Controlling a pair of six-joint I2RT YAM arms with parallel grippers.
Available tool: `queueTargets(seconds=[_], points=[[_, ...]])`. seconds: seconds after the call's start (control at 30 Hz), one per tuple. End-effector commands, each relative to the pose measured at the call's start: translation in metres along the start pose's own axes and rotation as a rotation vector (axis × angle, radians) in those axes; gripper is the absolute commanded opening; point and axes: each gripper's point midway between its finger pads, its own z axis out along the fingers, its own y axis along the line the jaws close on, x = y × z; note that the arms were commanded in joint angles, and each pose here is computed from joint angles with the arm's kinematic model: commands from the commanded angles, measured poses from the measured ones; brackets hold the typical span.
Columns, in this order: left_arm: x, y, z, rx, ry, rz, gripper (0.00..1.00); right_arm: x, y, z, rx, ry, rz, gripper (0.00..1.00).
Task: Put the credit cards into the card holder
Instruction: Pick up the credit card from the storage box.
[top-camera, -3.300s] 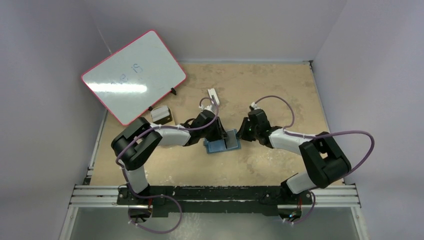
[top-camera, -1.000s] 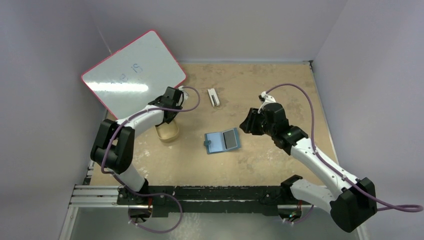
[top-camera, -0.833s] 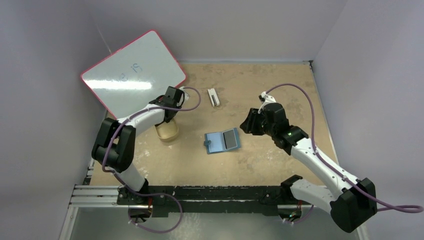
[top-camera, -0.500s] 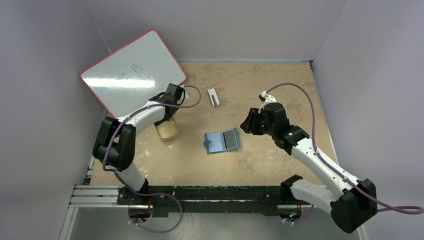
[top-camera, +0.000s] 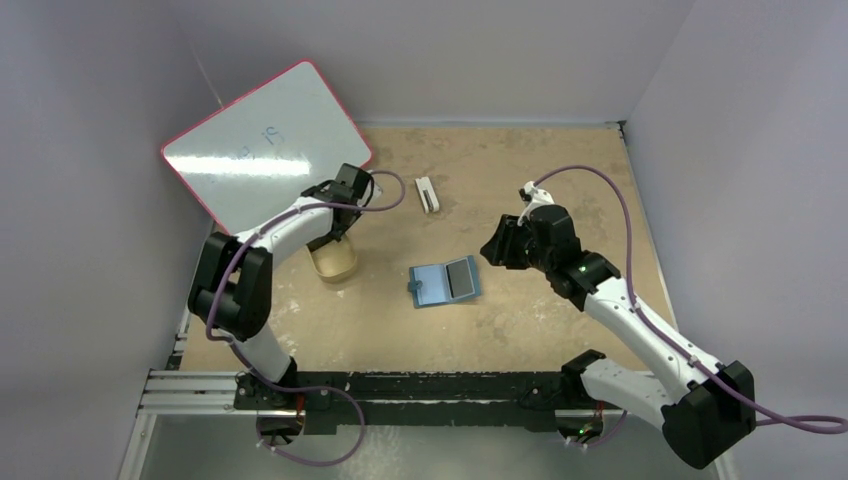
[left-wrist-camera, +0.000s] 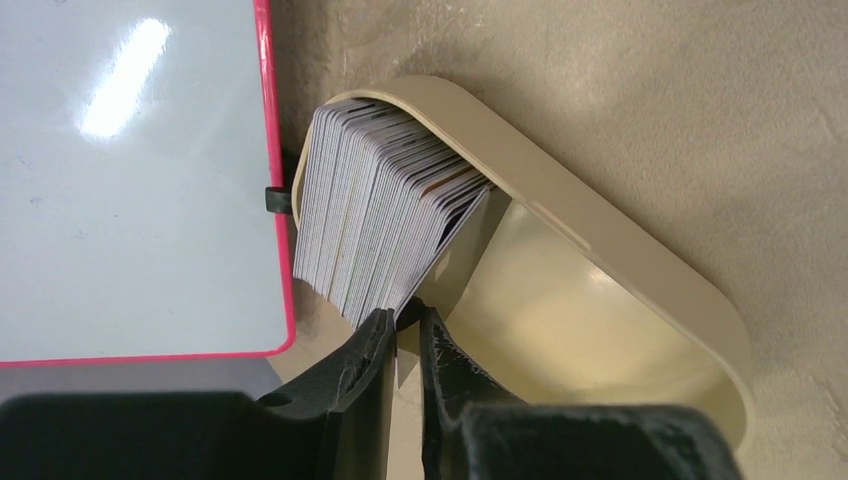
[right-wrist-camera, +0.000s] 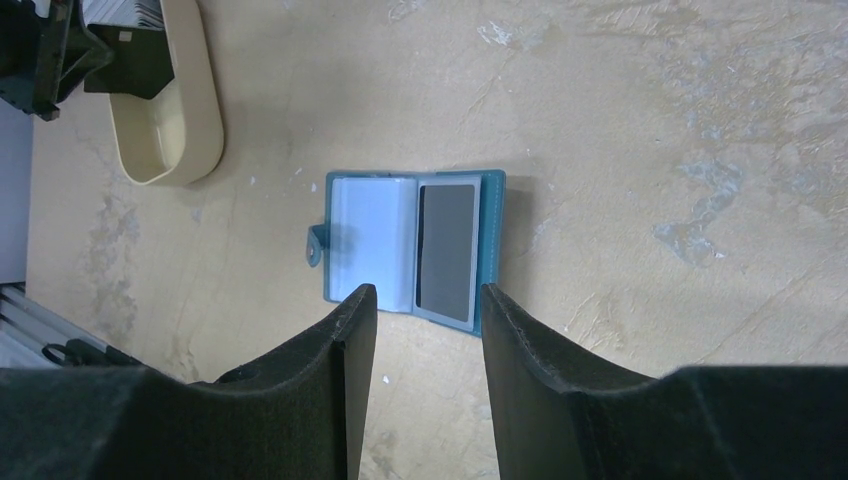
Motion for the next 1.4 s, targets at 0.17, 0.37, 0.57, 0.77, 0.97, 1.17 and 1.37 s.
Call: queueTargets(seconds=[0.17, 0.37, 0.57, 0.77, 0.97, 1.17, 1.37], points=[[-0.005, 0.008, -0.039, 0.019, -0.026, -0.118, 0.00, -0.034, 0.021, -0.005, -0.058, -0.091, -0.023, 0.46], [-0.022, 0.016, -0.078, 0.065, -0.175, -0.291, 0.00, -0.041, 0.045, -0.008, -0.191, -0.114, -0.057, 0.48], [-0.057, -0.003, -0.134, 0.303, -0.474, -0.484, 0.00, -0.064, 0.090, -0.039, -0.436, -0.247, -0.050, 0.52], [-0.080, -0.053, -0.184, 0.682, -0.672, -0.523, 0.00, -0.075, 0.118, -0.062, -0.610, -0.309, -0.008, 0.54], [-0.104, -0.086, -0.241, 1.102, -0.789, -0.678, 0.00, -0.077, 0.137, -0.075, -0.735, -0.320, -0.037, 0.51], [-0.113, -0.090, -0.290, 1.416, -0.878, -0.822, 0.00, -0.062, 0.161, -0.085, -0.929, -0.233, -0.055, 0.46], [-0.105, -0.110, -0.295, 1.524, -0.791, -0.803, 0.00, -0.060, 0.158, -0.072, -0.890, -0.197, -0.047, 0.47]])
